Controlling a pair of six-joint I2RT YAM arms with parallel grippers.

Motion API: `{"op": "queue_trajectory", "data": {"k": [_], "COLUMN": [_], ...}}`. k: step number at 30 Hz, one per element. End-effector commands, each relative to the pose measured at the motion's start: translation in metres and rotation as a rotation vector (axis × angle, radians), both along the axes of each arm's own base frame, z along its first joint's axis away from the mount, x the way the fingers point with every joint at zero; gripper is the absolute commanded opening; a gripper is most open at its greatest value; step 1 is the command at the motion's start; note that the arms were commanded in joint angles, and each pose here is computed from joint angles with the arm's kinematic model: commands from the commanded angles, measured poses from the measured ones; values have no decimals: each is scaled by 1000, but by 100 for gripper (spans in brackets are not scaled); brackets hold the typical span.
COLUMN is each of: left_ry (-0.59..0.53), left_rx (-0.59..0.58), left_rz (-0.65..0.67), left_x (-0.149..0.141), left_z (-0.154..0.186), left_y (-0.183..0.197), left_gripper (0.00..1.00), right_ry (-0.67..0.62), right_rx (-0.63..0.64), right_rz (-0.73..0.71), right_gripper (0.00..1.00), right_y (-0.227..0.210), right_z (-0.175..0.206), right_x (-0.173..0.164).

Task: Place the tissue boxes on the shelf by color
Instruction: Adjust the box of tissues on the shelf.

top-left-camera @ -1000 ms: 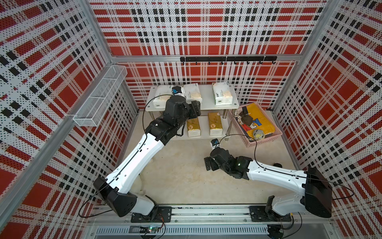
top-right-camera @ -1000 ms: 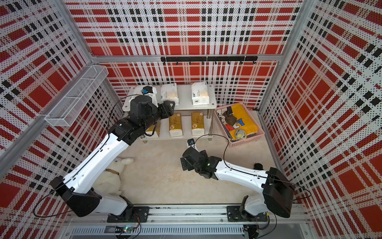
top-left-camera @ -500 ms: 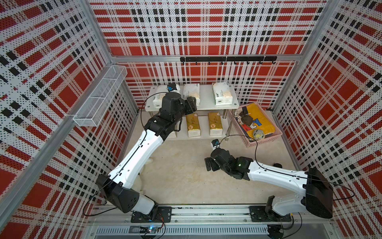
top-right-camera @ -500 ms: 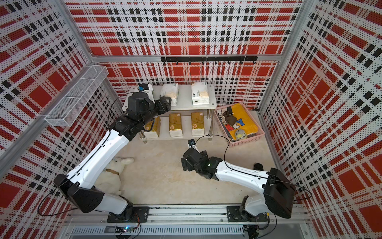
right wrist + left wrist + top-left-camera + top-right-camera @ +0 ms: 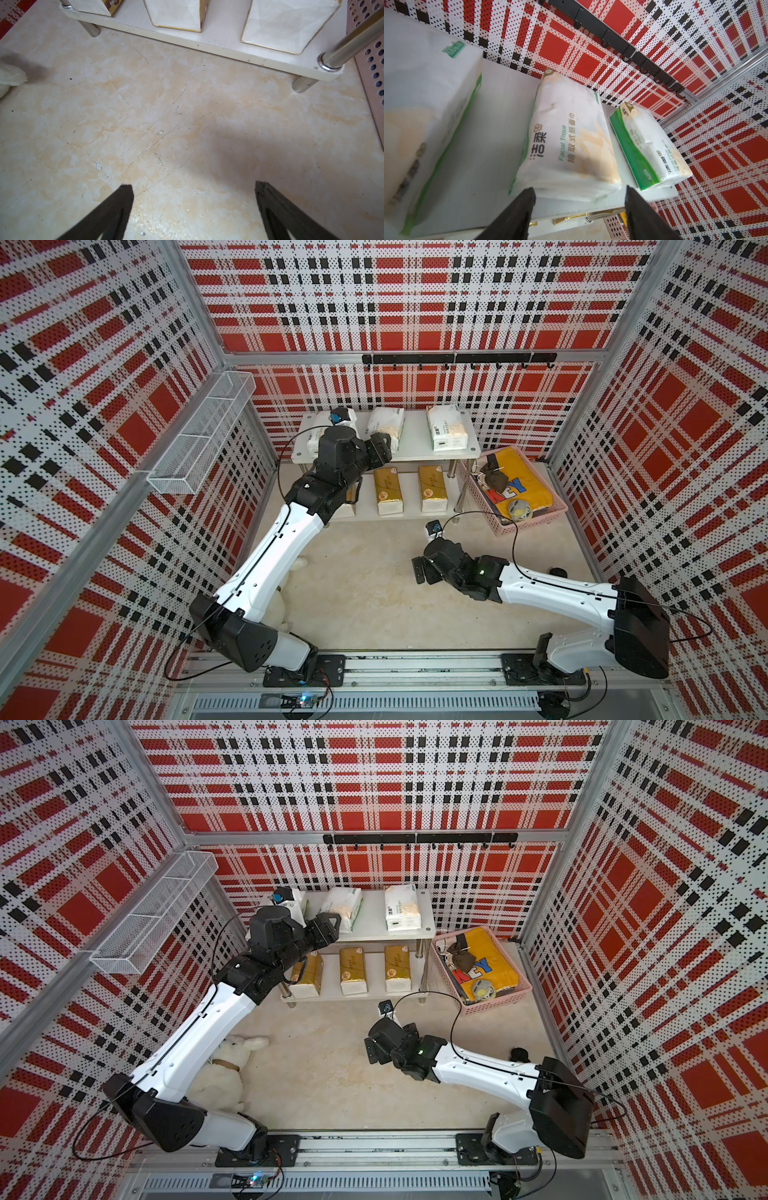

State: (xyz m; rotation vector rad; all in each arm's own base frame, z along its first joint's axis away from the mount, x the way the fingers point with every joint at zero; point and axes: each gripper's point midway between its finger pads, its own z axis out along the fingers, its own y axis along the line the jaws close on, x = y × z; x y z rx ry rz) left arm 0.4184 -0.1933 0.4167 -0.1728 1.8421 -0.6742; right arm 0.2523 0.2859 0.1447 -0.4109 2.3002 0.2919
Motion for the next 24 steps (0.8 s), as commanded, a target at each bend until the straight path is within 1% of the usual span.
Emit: {"op": "queue_trajectory", "data": {"k": [1,5,17,24], "left_ry": [-37,-36,-42,-39], "left_rx": [-25,-41,-77,-76], "left_rz": [-32,-55,-134,-147], "left_x": [-8,-5,-4,4], "left_z": [13,13,14,12], "left_y": [-6,-14,-54,-64], "left_gripper": [73,73,73,73], "right_ry": [-20,-21,-22,-27], "right_rx": [26,27,22,21], "right_rz": [-4,-5,-12,-13], "right_gripper": [100,100,100,100], "right_y": [2,1,-3,-4], "right_z": [9,10,8,9], "right_x": [-1,0,-2,-1]}}
